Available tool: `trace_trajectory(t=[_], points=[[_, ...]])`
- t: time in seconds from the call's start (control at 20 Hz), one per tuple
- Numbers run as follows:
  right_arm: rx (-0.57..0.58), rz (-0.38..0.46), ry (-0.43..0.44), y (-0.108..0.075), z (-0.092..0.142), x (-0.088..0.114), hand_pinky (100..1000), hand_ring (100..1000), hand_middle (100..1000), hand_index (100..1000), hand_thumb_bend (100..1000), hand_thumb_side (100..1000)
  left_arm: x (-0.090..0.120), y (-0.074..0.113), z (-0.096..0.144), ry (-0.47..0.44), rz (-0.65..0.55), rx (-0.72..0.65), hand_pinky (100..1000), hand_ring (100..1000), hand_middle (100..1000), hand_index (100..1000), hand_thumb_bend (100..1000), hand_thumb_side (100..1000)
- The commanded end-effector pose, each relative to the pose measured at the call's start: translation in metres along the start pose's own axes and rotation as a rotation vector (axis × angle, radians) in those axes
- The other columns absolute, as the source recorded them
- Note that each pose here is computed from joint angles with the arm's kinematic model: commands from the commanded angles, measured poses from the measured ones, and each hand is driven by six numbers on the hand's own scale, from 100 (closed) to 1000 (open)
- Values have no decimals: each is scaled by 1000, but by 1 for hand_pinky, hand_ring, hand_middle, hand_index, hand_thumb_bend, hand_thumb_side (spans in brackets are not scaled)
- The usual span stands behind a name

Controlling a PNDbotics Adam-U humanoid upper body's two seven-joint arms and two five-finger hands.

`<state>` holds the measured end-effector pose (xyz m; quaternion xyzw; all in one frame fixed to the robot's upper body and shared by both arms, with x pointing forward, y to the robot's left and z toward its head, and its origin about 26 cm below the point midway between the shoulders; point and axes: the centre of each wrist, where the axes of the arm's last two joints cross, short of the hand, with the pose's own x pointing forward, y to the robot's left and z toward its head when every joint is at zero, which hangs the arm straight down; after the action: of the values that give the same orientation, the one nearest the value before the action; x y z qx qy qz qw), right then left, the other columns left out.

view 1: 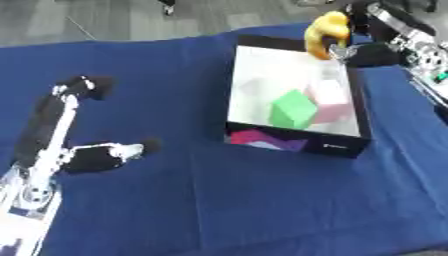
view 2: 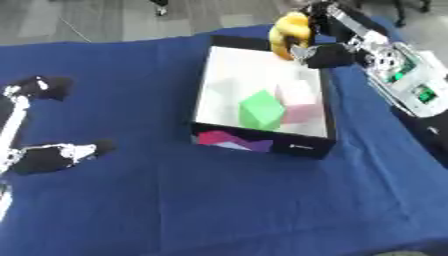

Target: Pick up the objects with one hand, pass them to the other hand, and then place them into the box on the other side of the table.

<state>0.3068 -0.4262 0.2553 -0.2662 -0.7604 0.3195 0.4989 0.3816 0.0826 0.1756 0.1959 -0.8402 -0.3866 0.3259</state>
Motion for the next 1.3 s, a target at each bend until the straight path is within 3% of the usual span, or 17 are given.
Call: trace_trajectory(t=[0.05,0.1,0.25,0.45,0.65,0.75,0.9,0.95,1.0,1.05,1.1,1.15,1.2,1.25,1.3], points=[[18,61,-17,-8,-1,4,790,743,471,769,314,100,3,7,-3,-14,-3,23,771,656,622,794,910,556],[27,77,-18,-8,-1,3,818,788,556,824,428,100,3,7,-3,-14,-2,24,771,656,622,794,911,557],[55,142,-23,-9,-1,3,855,859,683,902,550,151,3,7,-2,-12,-2,25,771,656,622,794,911,557],[42,196,-21,-10,0,0,874,908,748,941,559,232,2,7,-2,-8,-1,27,771,656,622,795,908,558],[16,191,-22,-10,1,1,874,909,746,945,550,224,1,7,-2,-4,-1,32,771,656,622,795,912,555],[-6,169,-21,-10,2,2,869,899,731,957,518,227,1,8,-1,0,0,36,771,656,622,795,909,557],[-74,100,-19,-10,4,5,862,879,698,962,340,290,1,10,-2,-16,-25,42,771,664,628,796,915,540],[-105,65,-24,-11,4,8,865,879,695,953,198,349,0,10,-1,-15,-32,43,772,661,626,797,902,555],[-137,34,-34,-12,5,11,867,880,693,945,100,475,-2,10,-1,-8,-31,45,772,658,624,796,883,564],[-175,-6,-69,-14,6,17,869,882,692,936,100,559,-4,10,0,7,-23,53,773,656,623,795,825,566],[-206,-46,-106,-15,7,24,869,882,692,936,100,559,-7,11,0,21,-13,65,773,656,623,795,825,566],[-233,-79,-150,-16,9,31,872,886,700,945,100,500,-9,14,1,35,-4,86,774,651,619,787,678,538],[-256,-111,-196,-17,12,39,874,891,707,952,100,425,-12,20,1,49,3,114,775,652,619,785,617,512],[-273,-138,-236,-17,16,45,876,895,712,959,100,336,-14,26,1,60,7,143,779,657,623,785,588,506],[-282,-161,-266,-15,20,50,876,896,713,960,100,324,-16,33,2,70,8,169,779,657,624,785,580,505]])
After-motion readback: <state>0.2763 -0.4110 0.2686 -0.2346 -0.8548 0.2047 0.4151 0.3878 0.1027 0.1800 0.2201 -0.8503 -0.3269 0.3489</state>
